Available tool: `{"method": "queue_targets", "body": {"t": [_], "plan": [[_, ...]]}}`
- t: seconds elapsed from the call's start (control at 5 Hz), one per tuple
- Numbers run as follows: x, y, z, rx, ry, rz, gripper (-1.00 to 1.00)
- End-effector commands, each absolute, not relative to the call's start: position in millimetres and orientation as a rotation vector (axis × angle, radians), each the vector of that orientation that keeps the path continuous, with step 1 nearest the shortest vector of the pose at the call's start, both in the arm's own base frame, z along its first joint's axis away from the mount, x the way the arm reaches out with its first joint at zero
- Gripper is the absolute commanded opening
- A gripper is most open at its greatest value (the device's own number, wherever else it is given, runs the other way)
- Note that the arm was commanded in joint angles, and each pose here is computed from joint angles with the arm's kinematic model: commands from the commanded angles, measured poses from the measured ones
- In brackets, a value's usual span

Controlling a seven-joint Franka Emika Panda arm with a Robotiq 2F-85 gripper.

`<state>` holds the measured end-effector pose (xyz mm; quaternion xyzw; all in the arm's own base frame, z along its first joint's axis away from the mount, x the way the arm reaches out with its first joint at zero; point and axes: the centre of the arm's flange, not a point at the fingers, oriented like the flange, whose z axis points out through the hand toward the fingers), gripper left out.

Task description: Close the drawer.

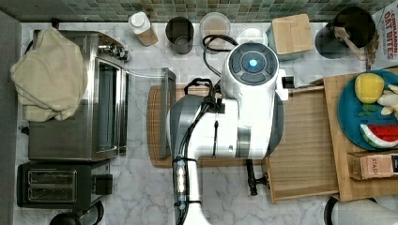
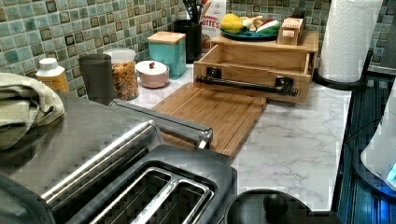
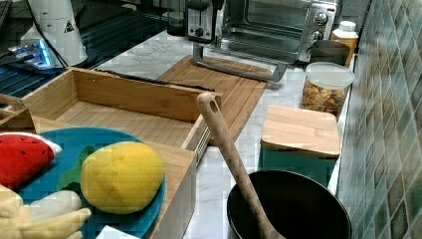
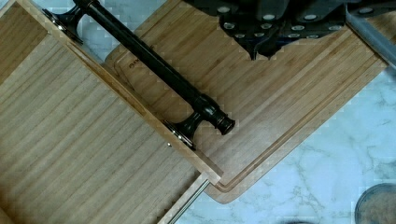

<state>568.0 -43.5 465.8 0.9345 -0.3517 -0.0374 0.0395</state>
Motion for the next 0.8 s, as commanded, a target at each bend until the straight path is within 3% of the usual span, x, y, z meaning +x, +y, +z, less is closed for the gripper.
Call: {"method": "queue_targets", "body": {"t": [0.2,0.8], "plan": [[568,-44,466,2.863,-1.078,-0.115,-1.0],[539,-28,435,3.052,-0.702,-0.151,-1.0]]}}
